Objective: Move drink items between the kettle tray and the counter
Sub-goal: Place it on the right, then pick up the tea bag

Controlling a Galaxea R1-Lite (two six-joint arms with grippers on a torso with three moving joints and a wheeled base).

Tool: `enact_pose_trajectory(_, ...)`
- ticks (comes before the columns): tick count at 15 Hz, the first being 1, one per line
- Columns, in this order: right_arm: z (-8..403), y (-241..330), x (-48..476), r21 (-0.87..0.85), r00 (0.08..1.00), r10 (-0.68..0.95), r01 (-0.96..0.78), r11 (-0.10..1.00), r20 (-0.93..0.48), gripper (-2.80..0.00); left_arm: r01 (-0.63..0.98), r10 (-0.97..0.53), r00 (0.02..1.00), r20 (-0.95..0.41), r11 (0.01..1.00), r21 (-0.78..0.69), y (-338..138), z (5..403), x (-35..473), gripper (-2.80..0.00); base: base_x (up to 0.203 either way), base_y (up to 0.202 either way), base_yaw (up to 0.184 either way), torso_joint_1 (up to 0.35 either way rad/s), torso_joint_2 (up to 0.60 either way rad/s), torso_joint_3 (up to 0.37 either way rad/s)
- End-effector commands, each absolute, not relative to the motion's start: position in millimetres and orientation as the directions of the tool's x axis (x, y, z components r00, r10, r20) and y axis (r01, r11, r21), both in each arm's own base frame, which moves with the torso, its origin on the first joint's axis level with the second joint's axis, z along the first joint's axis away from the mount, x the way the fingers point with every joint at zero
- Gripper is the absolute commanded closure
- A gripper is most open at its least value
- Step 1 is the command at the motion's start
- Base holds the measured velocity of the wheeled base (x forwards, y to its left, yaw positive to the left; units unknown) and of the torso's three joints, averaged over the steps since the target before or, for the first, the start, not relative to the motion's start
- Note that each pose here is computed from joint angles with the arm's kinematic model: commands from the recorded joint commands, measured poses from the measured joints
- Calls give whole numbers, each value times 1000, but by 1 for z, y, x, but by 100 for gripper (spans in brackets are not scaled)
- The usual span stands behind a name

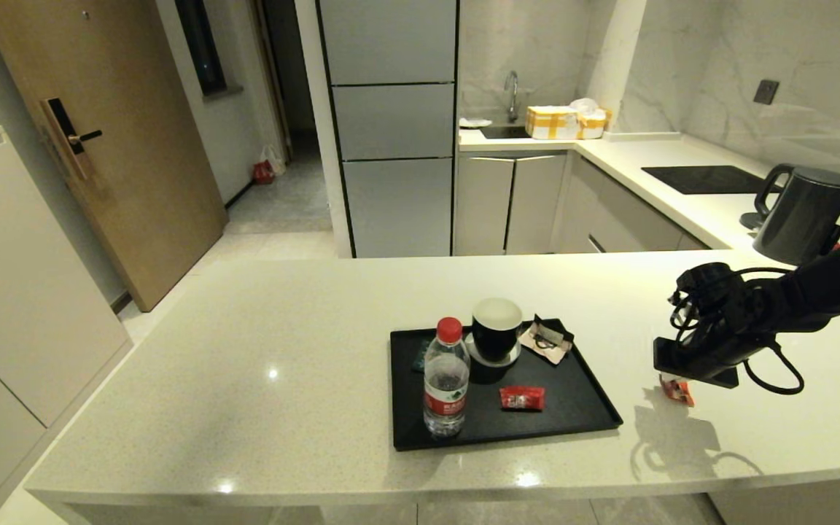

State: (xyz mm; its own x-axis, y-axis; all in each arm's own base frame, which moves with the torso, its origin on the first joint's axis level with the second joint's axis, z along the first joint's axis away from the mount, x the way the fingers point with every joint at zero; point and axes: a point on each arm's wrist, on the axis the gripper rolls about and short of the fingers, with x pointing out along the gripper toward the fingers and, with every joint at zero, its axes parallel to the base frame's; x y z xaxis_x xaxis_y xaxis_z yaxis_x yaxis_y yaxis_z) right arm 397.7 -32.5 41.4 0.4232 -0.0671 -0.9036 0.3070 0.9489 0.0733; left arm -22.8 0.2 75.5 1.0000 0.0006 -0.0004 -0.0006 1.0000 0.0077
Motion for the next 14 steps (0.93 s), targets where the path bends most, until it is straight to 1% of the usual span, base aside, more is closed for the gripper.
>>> enact_pose_trajectory(1,31,-32,404,70,411,-67,310,948,-909,-280,-2,2,1000,0,1000,8,0,75,-23,0,0,0,0,0,0,0)
enact_pose_trajectory(6,40,-32,403,75,423,-67,311,947,-904,-280,-2,2,1000,0,1000,8,0,75,-23,0,0,0,0,0,0,0)
enact_pose_trajectory(11,85,-30,381,94,462,-57,297,950,-885,-280,-2,2,1000,0,1000,8,0,75,-23,0,0,0,0,0,0,0)
enact_pose_trajectory(14,121,-25,356,106,515,-55,279,955,-855,-280,-2,2,1000,0,1000,8,0,75,-23,0,0,0,0,0,0,0)
